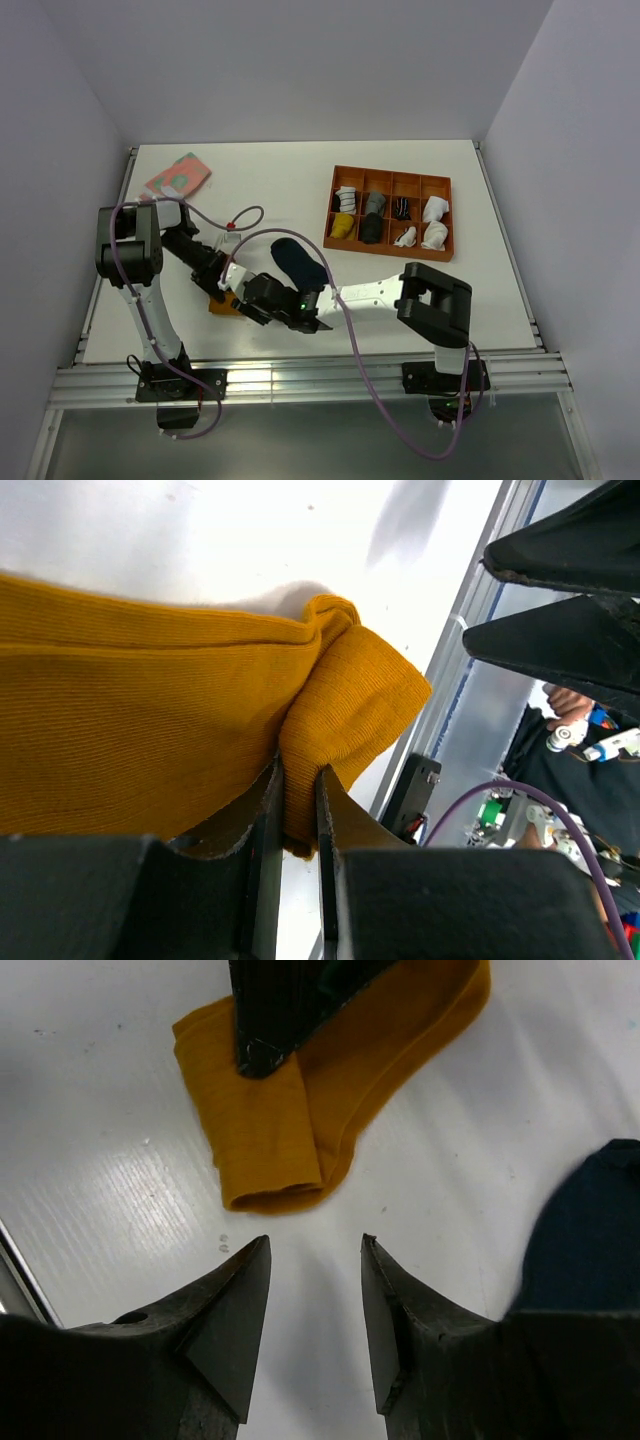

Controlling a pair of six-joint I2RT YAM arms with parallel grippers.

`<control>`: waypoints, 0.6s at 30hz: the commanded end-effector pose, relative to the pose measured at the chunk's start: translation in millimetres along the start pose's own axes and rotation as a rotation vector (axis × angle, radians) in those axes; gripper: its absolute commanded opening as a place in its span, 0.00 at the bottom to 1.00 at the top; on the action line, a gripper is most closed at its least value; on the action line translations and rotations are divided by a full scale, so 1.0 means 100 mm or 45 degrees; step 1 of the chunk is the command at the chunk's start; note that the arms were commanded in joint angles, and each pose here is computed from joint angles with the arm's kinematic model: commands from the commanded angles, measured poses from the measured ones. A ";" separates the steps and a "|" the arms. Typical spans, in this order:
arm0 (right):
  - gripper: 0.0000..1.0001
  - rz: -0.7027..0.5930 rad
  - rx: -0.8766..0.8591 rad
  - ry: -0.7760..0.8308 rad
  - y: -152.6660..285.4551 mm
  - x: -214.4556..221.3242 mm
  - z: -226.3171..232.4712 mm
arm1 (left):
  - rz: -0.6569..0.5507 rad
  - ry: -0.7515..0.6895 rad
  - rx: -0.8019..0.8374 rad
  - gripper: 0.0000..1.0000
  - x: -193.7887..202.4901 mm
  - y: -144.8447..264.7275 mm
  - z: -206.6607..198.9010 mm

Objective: Roll the socks
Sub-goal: Roll the sock at the center of the board.

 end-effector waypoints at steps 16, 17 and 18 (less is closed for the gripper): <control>0.58 -0.017 -0.341 0.033 -0.26 -0.26 0.37 | 0.087 -0.011 0.008 0.00 0.10 -0.03 0.02; 0.58 -0.008 -0.334 0.033 -0.30 -0.22 0.34 | 0.090 -0.011 0.019 0.00 0.10 -0.03 0.01; 0.58 -0.004 -0.331 0.039 -0.32 -0.18 0.34 | 0.092 -0.010 0.026 0.00 0.11 -0.04 0.01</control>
Point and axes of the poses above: each gripper's point midway between its finger pads, its own y axis back along the fingers, its own z axis along the line the jaws close on, x = y × z, the point moved 5 cm from there along y, back along the fingers, and after that the axes turned 13 degrees about -y, right-handed, at the moved point
